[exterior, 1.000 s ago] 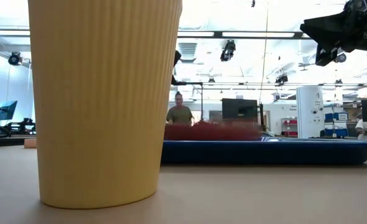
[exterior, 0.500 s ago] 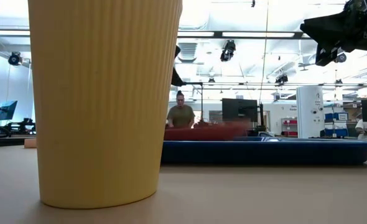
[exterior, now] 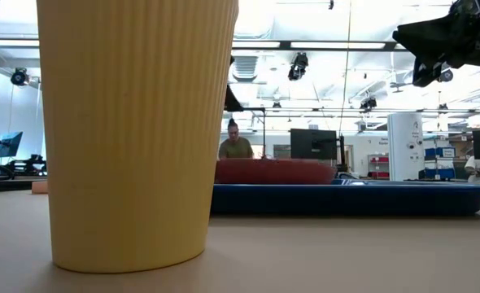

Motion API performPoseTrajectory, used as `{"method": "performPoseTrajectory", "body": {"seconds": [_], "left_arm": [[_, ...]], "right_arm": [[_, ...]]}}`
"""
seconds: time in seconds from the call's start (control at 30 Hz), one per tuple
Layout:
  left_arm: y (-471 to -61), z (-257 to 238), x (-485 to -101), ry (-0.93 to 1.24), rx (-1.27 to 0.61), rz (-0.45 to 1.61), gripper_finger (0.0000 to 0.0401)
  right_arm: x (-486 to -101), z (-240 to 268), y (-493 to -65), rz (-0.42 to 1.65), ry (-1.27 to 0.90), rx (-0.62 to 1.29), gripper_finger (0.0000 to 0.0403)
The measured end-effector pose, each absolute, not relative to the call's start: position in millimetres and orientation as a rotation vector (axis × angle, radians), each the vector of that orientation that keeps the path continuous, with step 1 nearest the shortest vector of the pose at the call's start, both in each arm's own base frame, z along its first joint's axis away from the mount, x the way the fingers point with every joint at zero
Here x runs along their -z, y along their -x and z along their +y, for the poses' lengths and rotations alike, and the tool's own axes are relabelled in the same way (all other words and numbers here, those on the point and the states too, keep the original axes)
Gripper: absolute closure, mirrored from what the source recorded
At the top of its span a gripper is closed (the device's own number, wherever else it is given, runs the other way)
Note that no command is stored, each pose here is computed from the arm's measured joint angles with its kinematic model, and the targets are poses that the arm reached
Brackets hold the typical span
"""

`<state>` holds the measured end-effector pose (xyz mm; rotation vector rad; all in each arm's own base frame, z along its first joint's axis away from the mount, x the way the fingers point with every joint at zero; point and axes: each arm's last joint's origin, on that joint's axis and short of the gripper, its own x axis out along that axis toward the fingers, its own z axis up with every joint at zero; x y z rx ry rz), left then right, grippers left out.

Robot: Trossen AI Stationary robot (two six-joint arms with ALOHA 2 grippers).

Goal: Pick and place plate/cup/fork/spoon on tray
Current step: Put the orange plate on the blue tray

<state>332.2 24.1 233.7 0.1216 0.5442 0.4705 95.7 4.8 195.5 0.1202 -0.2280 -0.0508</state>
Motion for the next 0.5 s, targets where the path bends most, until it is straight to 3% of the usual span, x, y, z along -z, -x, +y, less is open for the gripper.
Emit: {"method": "performPoseTrajectory", "body": {"seconds": [0.3,0.5], "left_arm": [[-328,-36,-262,-0.374,-0.294,0.447,0.0401],[-293,-71,-277,-0.481,-0.195,0.250,0.0401]], "right_arm": [[-187,2,-100,-0.142,-0.218,0.155,0.0365],[-197,0,-110,-0.057,-0.240,0.267,0.0365]]}}
